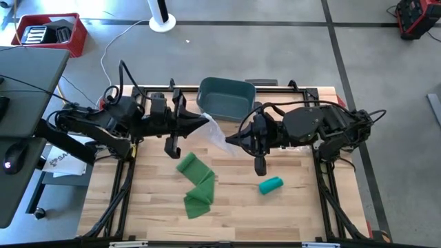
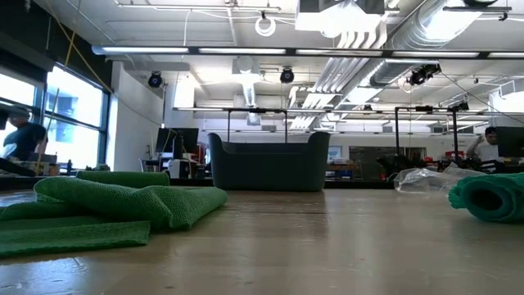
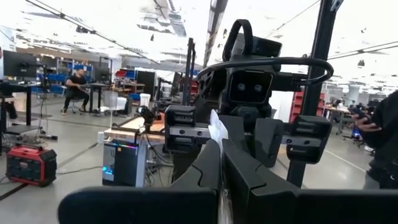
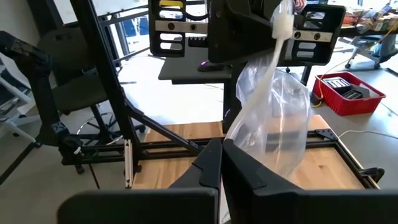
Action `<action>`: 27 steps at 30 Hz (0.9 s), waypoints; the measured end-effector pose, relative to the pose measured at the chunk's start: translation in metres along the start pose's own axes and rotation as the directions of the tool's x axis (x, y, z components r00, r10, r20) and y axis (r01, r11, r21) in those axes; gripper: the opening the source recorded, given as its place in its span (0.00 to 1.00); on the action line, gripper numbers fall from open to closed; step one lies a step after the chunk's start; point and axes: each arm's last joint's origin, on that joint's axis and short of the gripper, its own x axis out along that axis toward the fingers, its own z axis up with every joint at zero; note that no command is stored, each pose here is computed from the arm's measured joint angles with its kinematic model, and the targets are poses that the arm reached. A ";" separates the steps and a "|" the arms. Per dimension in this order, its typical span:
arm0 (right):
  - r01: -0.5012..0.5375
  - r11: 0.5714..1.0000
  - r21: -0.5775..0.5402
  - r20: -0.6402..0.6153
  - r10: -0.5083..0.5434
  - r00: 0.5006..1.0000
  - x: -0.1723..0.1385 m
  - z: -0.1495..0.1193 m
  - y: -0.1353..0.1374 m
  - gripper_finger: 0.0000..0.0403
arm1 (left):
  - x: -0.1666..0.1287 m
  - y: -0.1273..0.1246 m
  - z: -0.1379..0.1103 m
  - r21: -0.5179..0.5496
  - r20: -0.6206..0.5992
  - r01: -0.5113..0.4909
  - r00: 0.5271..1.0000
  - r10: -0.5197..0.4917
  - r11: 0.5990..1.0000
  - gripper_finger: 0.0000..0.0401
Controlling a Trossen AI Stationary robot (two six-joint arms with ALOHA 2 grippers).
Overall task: Roll bandage
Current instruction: Open the left transparent zip bag
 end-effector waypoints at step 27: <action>0.004 1.000 0.001 0.002 -0.004 1.000 0.000 0.000 0.000 0.00 | 0.000 -0.002 -0.003 -0.029 -0.033 0.009 0.999 -0.010 1.000 0.00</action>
